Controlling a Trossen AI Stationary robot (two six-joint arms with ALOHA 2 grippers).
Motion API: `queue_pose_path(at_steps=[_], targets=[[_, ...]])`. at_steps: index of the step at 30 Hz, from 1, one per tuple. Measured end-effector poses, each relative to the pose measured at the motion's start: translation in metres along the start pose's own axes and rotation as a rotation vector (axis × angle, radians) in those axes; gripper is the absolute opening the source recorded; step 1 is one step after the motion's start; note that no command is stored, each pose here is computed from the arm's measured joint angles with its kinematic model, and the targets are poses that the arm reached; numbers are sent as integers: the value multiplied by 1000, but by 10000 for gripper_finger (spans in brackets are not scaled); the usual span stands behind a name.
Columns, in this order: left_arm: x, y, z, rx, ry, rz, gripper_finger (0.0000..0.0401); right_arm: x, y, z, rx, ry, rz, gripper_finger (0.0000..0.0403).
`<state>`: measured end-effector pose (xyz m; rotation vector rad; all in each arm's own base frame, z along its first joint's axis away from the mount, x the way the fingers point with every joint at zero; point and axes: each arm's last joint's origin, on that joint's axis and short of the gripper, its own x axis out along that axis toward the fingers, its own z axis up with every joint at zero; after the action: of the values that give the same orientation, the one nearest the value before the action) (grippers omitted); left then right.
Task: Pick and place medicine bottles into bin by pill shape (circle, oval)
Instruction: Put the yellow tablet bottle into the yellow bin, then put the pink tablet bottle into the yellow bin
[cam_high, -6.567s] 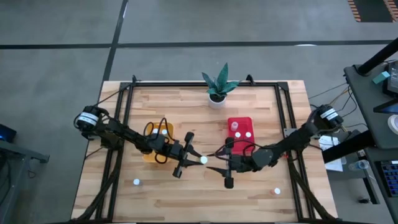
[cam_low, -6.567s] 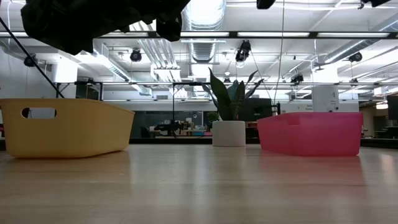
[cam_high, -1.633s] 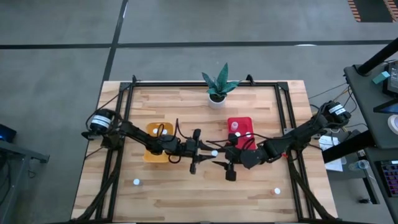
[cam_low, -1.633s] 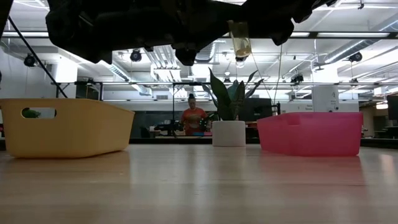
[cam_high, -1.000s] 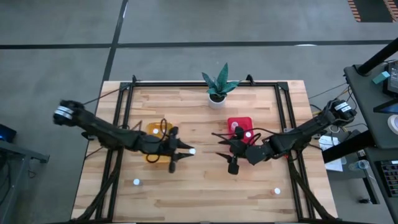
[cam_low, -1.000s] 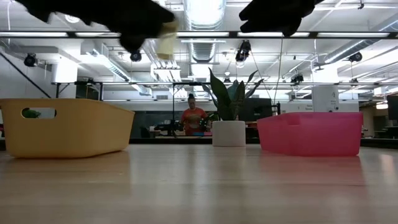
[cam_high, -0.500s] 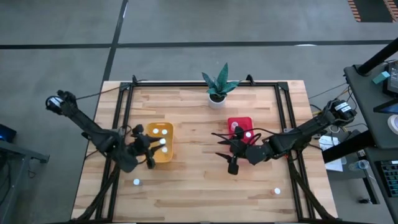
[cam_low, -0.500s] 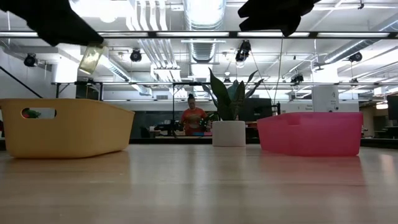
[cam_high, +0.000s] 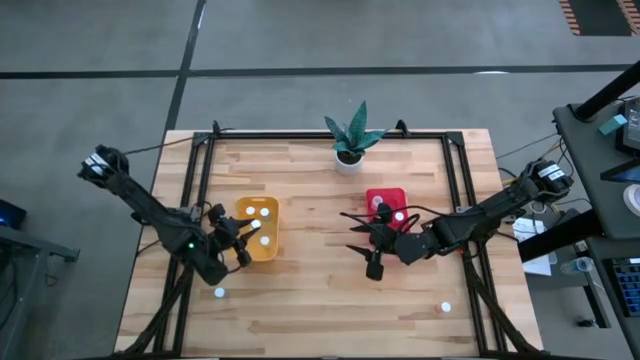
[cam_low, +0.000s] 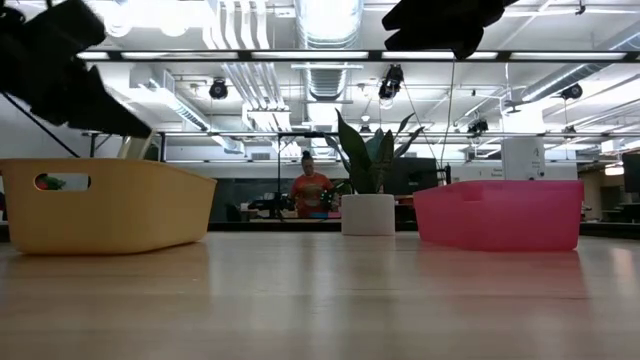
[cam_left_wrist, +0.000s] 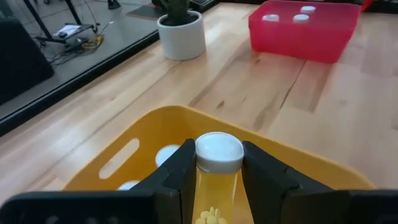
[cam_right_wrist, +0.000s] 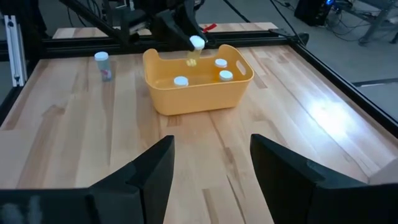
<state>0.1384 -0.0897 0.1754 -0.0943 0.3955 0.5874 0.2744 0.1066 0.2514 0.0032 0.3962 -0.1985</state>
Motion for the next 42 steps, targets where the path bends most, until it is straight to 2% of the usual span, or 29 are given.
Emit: queue_pose_path(at_steps=[10, 16, 23, 35, 42], targets=[[6, 8, -36, -46, -58, -27, 87, 0, 0, 0, -1, 1, 0, 203], [9, 12, -46, -49, -74, -17, 98, 0, 0, -1, -1, 1, 0, 203], [10, 11, -47, -46, -72, -15, 131, 0, 0, -1, -1, 2, 0, 203], [10, 11, -47, -49, -71, -17, 137, 0, 0, -1, -1, 2, 0, 203], [4, 1, -27, -33, -81, -55, 137, 0, 0, -1, 29, 4, 1, 203]])
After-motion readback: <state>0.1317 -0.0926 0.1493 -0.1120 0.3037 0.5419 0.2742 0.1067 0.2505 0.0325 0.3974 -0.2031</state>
